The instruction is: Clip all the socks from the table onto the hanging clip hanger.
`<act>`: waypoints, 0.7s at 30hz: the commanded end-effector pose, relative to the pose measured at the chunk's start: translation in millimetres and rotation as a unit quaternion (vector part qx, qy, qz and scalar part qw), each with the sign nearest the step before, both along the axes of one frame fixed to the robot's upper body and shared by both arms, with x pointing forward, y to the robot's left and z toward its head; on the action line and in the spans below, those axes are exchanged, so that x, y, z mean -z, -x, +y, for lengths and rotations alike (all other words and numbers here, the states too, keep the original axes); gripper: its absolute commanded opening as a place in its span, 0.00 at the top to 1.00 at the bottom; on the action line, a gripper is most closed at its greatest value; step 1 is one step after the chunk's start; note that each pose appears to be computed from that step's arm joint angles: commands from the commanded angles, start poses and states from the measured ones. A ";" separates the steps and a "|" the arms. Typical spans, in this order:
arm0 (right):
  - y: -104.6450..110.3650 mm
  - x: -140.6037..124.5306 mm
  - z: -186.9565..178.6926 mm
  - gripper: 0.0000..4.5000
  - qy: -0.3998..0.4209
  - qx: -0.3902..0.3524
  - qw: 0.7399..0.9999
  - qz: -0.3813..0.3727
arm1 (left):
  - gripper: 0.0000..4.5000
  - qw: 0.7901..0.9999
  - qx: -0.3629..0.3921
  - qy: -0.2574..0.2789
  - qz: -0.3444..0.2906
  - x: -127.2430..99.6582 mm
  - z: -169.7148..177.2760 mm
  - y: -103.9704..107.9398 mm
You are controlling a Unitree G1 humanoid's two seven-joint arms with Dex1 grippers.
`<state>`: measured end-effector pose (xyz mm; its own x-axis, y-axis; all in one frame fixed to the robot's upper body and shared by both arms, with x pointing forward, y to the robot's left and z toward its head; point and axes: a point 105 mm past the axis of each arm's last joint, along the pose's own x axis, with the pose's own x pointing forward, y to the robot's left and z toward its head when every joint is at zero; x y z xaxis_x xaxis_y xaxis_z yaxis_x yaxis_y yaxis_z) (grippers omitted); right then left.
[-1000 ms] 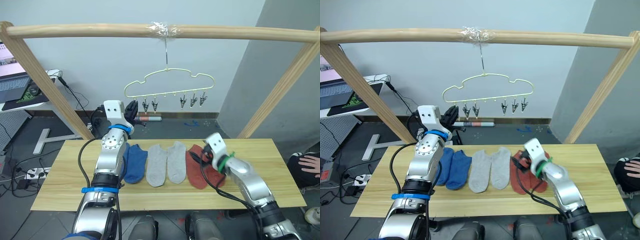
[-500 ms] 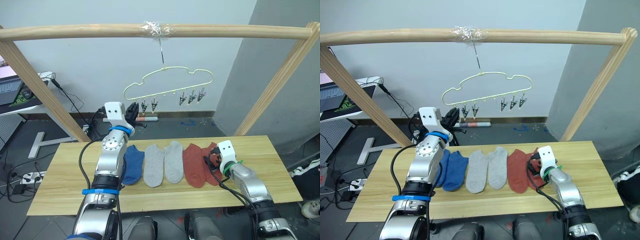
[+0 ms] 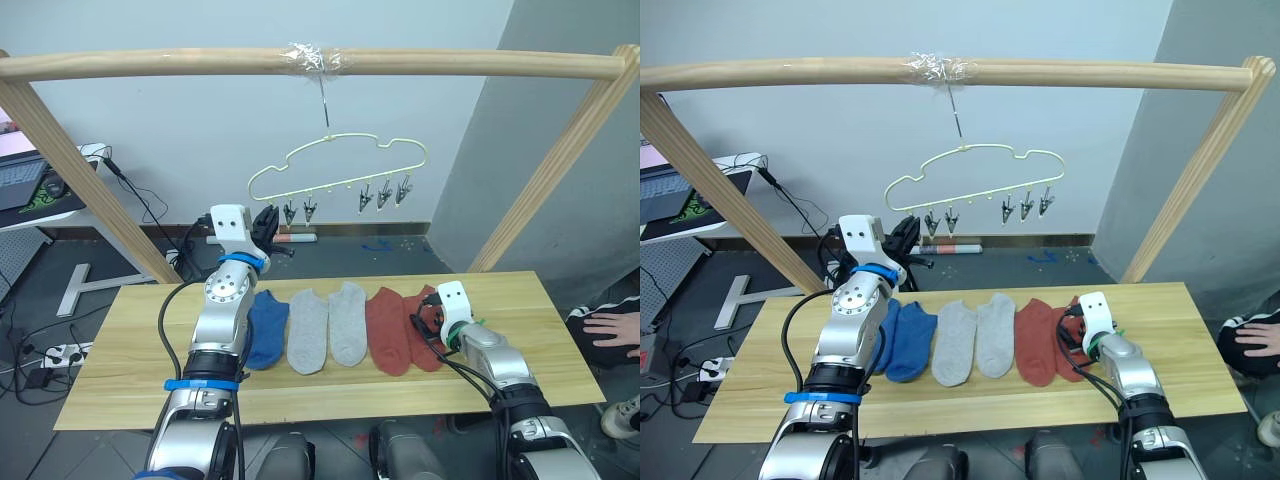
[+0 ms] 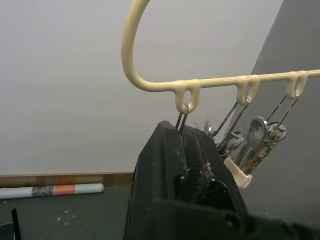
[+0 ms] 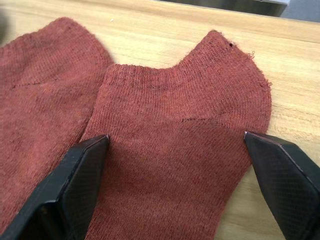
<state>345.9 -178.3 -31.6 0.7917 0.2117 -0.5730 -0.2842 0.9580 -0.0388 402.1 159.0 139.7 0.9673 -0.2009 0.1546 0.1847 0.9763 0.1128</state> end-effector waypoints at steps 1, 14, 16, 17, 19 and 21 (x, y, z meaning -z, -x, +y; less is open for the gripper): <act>7.5 9.8 0.7 0.20 0.013 -0.017 1.000 0.021 | 1.00 1.000 0.002 -0.001 -0.022 -12.4 -1.4 2.0; 7.4 3.6 -5.3 0.99 0.001 -0.009 1.000 0.005 | 1.00 1.000 0.000 -0.001 -0.018 -10.8 -0.4 2.1; 7.1 -2.7 -3.9 0.99 0.014 -0.031 0.999 -0.012 | 1.00 1.000 0.000 0.000 -0.018 -10.7 -0.1 2.3; 5.9 -10.2 -0.7 0.99 0.029 -0.059 0.997 -0.032 | 1.00 1.000 0.000 0.003 -0.016 -10.4 0.7 2.2; 5.3 -27.5 10.8 0.99 0.058 -0.128 0.987 -0.075 | 1.00 1.000 -0.007 0.023 -0.007 -9.6 4.7 1.1; 9.0 -45.9 27.3 0.99 0.061 -0.194 0.973 -0.112 | 1.00 0.999 -0.003 0.043 0.002 -8.7 5.9 1.4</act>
